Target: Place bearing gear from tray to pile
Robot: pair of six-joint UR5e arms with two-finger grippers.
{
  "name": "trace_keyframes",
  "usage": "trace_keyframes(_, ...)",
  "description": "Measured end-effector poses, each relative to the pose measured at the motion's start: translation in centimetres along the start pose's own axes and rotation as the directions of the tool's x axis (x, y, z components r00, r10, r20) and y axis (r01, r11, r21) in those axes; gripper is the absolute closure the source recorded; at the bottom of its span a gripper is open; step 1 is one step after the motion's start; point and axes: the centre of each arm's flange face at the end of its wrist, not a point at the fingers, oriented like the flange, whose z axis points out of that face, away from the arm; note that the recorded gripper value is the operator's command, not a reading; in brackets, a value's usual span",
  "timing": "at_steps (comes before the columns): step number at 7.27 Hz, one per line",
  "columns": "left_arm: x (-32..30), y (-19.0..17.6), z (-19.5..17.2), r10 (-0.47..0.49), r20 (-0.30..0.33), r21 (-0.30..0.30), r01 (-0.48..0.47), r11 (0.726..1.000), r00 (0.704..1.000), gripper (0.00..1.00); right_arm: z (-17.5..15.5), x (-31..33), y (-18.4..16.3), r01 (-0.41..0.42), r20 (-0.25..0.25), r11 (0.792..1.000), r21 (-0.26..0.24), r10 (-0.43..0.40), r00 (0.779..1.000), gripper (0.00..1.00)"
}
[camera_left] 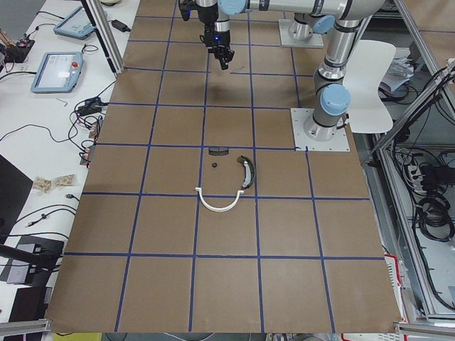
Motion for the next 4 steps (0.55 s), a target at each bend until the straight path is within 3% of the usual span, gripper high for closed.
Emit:
trace_keyframes(1, -0.2, -0.5, 2.3, -0.001, 0.001, -0.036, 0.001, 0.999, 1.000, 0.00, 0.8, -0.8, -0.1, -0.008, 0.000, 1.000, 0.002, 0.008, 1.000, 0.03)
trace_keyframes(4, -2.6, -2.2, 11.4, -0.015, 0.001, -0.078, 0.015, 0.997, 1.000, 0.00, 0.2, -0.7, -0.9, -0.005, -0.042, 0.999, 0.045, 0.007, 0.999, 0.00)
